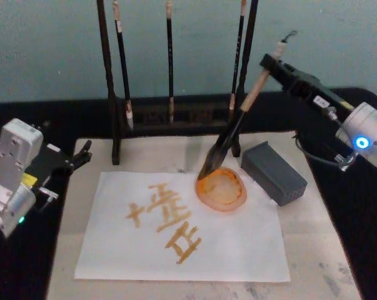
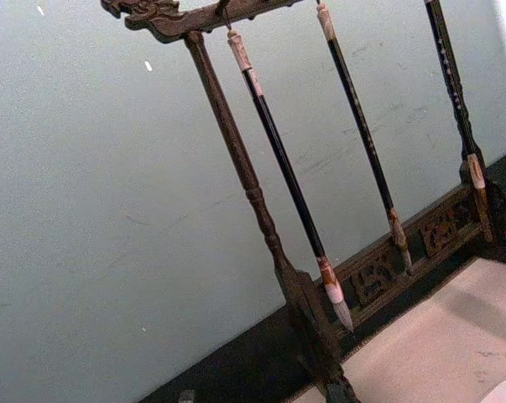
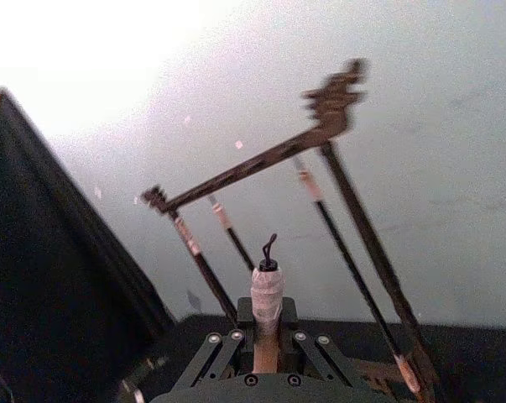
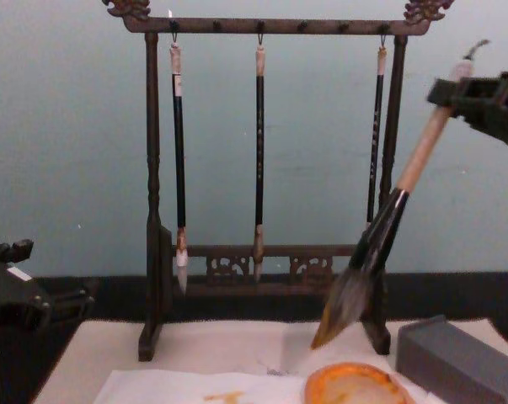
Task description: Pick up the brush from the inkstone, write on the paper, then place the brush back to its original position.
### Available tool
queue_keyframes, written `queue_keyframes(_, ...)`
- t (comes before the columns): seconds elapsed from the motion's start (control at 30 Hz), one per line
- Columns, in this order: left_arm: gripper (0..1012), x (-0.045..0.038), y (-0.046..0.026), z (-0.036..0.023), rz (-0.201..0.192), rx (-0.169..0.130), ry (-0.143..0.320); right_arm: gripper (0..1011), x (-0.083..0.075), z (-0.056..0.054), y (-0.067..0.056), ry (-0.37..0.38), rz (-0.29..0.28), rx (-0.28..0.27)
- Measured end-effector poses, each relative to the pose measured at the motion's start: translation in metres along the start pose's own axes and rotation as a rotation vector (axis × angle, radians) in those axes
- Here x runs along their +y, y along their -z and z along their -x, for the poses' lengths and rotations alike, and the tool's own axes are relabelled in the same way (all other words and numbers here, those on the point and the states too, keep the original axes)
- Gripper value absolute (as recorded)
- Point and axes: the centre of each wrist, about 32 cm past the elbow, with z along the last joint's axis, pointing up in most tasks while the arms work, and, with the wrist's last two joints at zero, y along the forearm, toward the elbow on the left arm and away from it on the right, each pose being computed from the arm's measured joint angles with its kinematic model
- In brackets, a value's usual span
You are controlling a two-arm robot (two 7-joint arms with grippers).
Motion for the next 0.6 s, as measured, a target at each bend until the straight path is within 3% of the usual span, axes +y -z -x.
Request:
queue_keyframes(0.17,1009,0.0,0.0,0.0,0.0,0.0,0.0,176,-0.009,-0.007,0.008,0.052,-0.046,0.159)
queue_keyframes(0.27,1010,0.0,0.0,0.0,0.0,0.0,0.0,176,-0.012,-0.01,0.013,0.078,-0.061,0.216)
queue_keyframes(0.47,1010,0.0,0.0,0.0,0.0,0.0,0.0,176,-0.023,-0.026,0.029,0.134,-0.088,0.403)
queue_keyframes(0.6,1010,0.0,0.0,0.0,0.0,0.0,0.0,176,-0.029,-0.035,0.035,0.161,-0.103,0.484)
